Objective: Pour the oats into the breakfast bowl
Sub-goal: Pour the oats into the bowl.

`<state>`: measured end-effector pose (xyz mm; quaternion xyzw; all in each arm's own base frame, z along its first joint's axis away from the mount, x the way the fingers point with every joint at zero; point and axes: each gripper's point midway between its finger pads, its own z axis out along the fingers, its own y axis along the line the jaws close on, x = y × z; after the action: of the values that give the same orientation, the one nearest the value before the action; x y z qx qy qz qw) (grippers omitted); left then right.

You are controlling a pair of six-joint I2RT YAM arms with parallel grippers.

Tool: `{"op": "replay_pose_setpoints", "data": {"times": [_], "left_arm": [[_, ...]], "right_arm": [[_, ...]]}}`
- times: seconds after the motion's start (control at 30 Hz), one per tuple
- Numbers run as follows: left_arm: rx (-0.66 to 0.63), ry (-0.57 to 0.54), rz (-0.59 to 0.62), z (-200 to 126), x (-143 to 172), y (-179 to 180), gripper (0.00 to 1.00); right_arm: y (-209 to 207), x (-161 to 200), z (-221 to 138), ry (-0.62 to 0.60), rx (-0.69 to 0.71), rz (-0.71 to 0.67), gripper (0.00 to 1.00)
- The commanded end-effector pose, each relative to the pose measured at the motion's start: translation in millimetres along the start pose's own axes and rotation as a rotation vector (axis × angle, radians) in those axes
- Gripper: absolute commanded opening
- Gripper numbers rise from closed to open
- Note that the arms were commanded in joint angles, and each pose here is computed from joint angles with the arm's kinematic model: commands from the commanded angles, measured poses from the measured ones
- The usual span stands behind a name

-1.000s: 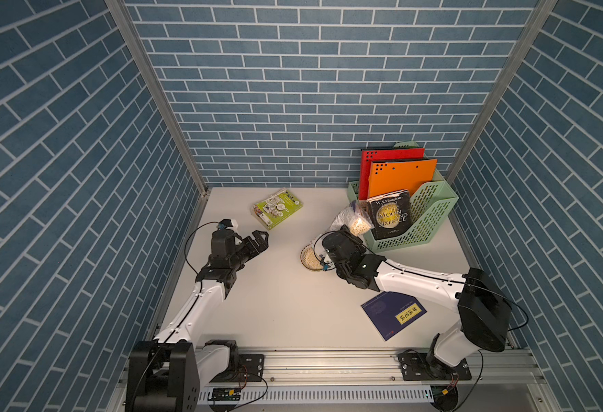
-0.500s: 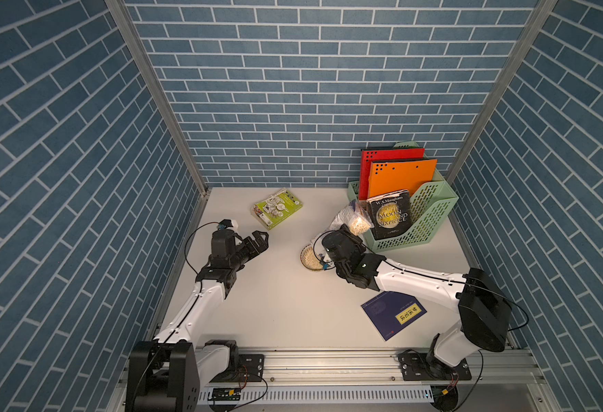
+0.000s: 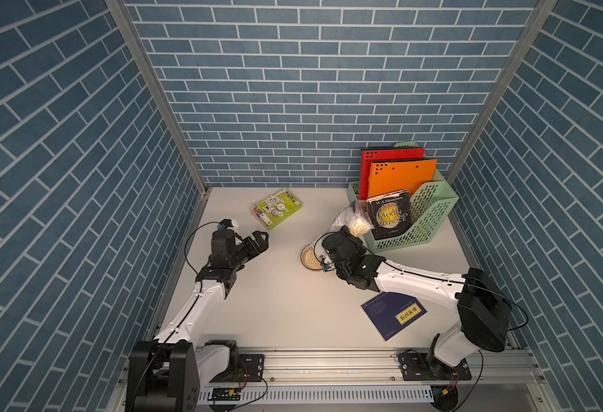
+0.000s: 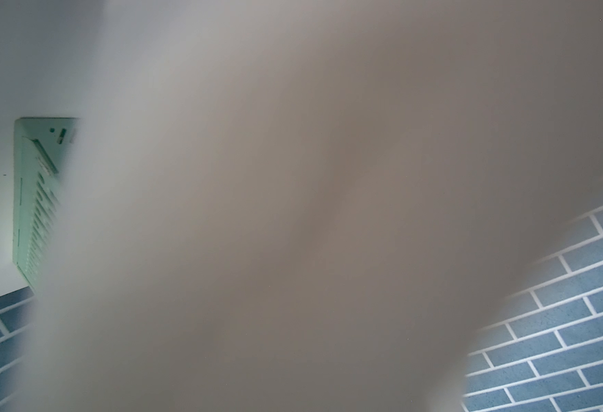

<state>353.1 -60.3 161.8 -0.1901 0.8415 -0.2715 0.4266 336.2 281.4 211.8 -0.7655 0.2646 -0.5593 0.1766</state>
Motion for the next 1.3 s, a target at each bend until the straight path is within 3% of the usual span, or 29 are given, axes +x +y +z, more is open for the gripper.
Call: {"op": "replay_pose_setpoints", "data": {"times": [0.0,0.53,1.27], "left_arm": [[0.008,-0.022,0.017,-3.2,-11.1,-6.1,1.0],[0.004,-0.025,0.029,-4.7,-14.2,-7.7,0.99],[-0.009,-0.027,0.026,-5.5,-15.7,-6.7,0.99]], "right_arm": [[-20.4,31.2,-8.4,0.086,0.041,0.076,0.0],[-11.1,31.7,-7.6,0.07,0.028,0.135,0.0],[22.3,31.4,-0.6,-0.013,-0.069,0.371,0.0]]}}
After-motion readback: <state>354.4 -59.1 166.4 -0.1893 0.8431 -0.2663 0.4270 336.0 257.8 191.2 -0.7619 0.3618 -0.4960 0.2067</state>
